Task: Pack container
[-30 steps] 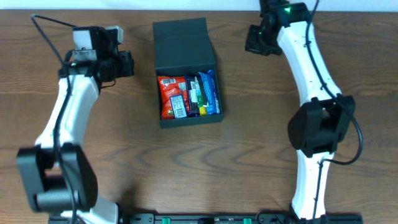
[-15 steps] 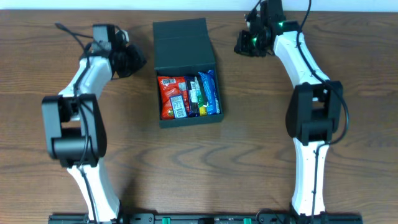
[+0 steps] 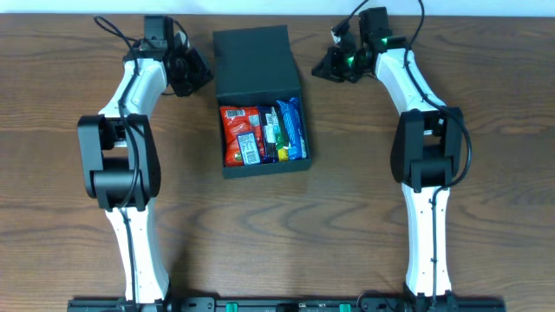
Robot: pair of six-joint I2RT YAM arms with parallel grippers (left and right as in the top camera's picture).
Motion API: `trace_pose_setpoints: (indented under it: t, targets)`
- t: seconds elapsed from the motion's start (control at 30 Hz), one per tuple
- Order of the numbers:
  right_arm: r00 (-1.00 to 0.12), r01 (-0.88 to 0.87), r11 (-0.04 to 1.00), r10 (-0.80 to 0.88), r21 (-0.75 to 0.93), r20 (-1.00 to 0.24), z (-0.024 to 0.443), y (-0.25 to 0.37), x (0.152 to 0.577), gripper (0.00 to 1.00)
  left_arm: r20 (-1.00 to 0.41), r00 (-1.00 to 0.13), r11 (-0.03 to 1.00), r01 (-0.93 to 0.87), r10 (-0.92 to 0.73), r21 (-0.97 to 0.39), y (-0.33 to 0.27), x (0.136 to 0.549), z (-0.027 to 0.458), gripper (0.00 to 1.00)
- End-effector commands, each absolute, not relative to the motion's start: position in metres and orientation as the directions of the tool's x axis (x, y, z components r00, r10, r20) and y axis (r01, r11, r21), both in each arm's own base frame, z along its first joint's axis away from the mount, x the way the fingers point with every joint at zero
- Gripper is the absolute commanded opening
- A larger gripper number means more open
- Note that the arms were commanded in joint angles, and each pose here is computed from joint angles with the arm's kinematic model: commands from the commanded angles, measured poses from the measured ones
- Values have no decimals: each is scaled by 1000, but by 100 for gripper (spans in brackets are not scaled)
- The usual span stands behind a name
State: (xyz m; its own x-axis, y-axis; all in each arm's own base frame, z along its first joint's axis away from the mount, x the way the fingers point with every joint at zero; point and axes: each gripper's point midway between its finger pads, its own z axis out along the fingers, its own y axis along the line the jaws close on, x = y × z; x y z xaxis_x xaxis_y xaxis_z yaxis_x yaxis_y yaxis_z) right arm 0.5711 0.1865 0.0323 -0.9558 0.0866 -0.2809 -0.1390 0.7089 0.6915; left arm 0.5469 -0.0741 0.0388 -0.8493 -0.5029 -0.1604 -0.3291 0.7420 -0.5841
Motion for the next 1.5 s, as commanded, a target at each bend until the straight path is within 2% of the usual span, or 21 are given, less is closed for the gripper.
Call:
trace_pose_setpoints:
  t: [0.0,0.4,0.63,1.07,1.23,1.47]
  targets:
    - [-962,-161,652,64,741,-266,38,206,566,2,-147,-848,739,-344,-509,-579,-74,547,37,5]
    - [-973,-137,636,55,759,-222,24,225,559,2,-121,-852,737,-359,-509,-573,-74,542,30,6]
    - [-970,-173,618,29,767,-243,28,240,556,2,-119,-855,733,-353,-505,-581,-76,543,31,6]
    - [-952,-278,476,-23,834,-304,54,260,553,2,-146,-872,728,-285,-466,-623,-90,548,39,6]
    - [-937,-336,392,-48,856,-346,69,263,550,2,-147,-874,726,-279,-463,-629,-91,548,40,6]
    - [-923,-378,307,-47,874,-383,88,256,552,2,-209,-901,693,-129,-381,-709,-102,555,62,6]
